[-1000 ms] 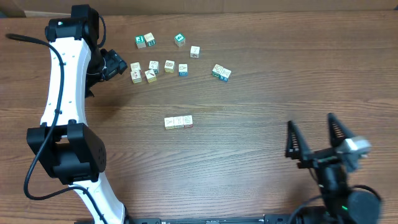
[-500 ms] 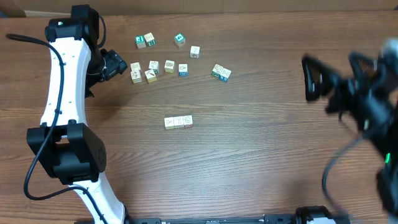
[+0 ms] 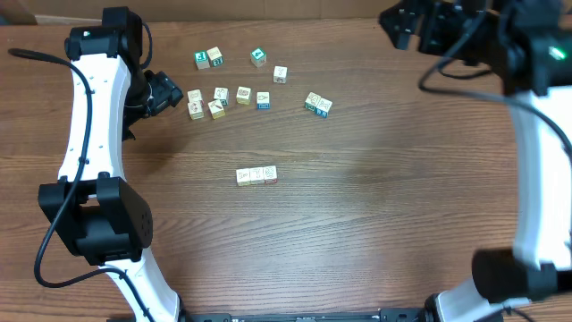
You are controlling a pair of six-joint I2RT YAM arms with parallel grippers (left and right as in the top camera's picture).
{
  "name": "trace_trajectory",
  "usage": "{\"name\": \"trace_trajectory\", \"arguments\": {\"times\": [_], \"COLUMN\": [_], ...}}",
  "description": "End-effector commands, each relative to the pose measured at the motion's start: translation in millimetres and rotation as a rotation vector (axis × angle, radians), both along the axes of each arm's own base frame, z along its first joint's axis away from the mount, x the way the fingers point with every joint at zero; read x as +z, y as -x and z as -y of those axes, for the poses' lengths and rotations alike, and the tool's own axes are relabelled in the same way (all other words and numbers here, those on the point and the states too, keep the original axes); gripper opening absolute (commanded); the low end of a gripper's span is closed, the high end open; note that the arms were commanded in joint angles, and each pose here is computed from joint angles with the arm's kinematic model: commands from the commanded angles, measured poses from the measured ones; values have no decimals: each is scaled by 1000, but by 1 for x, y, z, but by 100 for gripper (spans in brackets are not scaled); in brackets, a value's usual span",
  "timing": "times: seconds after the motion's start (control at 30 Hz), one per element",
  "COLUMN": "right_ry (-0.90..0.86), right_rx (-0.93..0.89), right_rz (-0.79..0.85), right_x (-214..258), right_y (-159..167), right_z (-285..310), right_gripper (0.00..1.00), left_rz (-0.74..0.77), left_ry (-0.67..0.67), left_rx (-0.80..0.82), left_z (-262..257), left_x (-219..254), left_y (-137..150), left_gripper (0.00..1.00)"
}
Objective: Form a horizontal line
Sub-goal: 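Raise the right gripper and move it toward the back-right blocks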
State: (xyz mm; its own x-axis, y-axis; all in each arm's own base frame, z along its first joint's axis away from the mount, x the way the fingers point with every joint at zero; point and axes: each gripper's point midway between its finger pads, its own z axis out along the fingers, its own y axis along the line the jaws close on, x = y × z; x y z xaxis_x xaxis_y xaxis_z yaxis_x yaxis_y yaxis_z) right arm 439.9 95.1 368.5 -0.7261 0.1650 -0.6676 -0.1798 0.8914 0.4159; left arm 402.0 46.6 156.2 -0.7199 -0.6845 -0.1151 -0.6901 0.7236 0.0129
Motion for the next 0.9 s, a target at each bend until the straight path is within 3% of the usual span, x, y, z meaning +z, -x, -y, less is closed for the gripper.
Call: {"name": "trace_trajectory", "arguments": {"times": [0.0, 0.2, 0.37, 0.53, 0.87], "right_ry": [-59, -140, -34, 40, 198], "right_rx": [79, 37, -48, 2, 75], "right_rz": [16, 36, 79, 114, 69], "right_x": [-4, -13, -30, -50, -153], "right_y": [-18, -56, -85, -104, -145], "right_z": [-20, -26, -7, -15, -80], "right_gripper": [100, 97, 95, 96, 95], "left_rz": [-19, -19, -19, -19, -19], "left_ry": [-1, -1, -1, -1, -1], "left_rx": [-6, -6, -6, -6, -6], "left_z": [1, 1, 1, 1, 1], "left_x": [-5, -5, -5, -5, -5], "left_y": [1, 1, 1, 1, 1], "left_gripper": [100, 100, 100, 100, 100]}}
